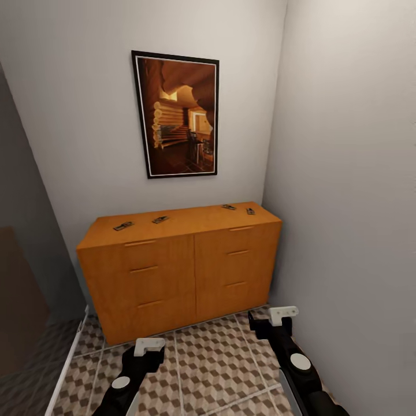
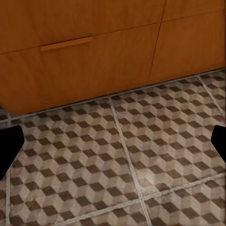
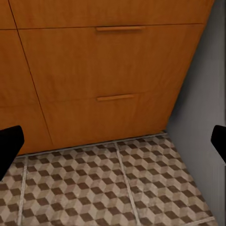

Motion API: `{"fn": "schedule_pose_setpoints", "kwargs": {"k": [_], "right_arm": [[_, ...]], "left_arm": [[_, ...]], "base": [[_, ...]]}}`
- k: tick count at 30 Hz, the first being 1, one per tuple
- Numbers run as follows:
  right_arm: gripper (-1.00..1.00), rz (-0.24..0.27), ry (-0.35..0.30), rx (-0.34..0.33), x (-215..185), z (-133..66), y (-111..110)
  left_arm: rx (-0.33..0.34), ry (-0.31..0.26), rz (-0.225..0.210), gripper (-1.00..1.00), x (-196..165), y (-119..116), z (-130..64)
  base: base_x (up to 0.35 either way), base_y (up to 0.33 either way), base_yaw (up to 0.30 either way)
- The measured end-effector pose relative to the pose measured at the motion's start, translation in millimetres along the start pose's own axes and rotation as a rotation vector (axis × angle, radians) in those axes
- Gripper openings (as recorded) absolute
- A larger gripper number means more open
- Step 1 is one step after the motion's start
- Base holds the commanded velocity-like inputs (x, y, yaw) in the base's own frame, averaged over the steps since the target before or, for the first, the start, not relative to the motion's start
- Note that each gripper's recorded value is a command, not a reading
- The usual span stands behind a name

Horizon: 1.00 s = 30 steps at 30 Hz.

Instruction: Take the four mousetraps from the cabinet in the bathroom and place them on the bathroom floor. Make sure all four end up on the same floor surface, and ensure that at least two of them are either under or directly next to the same bathroom sink.

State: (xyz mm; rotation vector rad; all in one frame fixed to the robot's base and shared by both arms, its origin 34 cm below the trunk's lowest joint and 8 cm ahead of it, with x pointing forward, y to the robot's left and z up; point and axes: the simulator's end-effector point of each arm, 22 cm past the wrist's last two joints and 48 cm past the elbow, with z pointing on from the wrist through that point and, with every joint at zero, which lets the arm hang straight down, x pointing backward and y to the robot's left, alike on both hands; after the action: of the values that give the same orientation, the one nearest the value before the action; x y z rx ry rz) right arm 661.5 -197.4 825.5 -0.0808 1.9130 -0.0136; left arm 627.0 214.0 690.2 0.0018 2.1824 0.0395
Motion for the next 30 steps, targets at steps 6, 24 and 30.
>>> {"fn": "schedule_pose_setpoints", "kwargs": {"k": [6, 24, 30], "right_arm": [[1.0, 0.0, 0.0, 0.0, 0.0, -0.1, 0.0], [1.0, 0.0, 0.0, 0.0, 0.0, -0.1, 0.0], [1.0, 0.0, 0.0, 0.0, 0.0, 0.0, 0.0]], "left_arm": [[0.0, 0.0, -0.001, 1.0, -0.1, 0.0, -0.1], [0.001, -0.006, -0.002, 1.0, -1.6, -0.2, -0.1], [0.0, -0.044, -0.006, 1.0, -9.6, 0.0, -0.2]], "base": [[0.055, -0.065, 0.0], [0.138, -0.005, 0.0], [0.017, 0.0, 0.0]]}}
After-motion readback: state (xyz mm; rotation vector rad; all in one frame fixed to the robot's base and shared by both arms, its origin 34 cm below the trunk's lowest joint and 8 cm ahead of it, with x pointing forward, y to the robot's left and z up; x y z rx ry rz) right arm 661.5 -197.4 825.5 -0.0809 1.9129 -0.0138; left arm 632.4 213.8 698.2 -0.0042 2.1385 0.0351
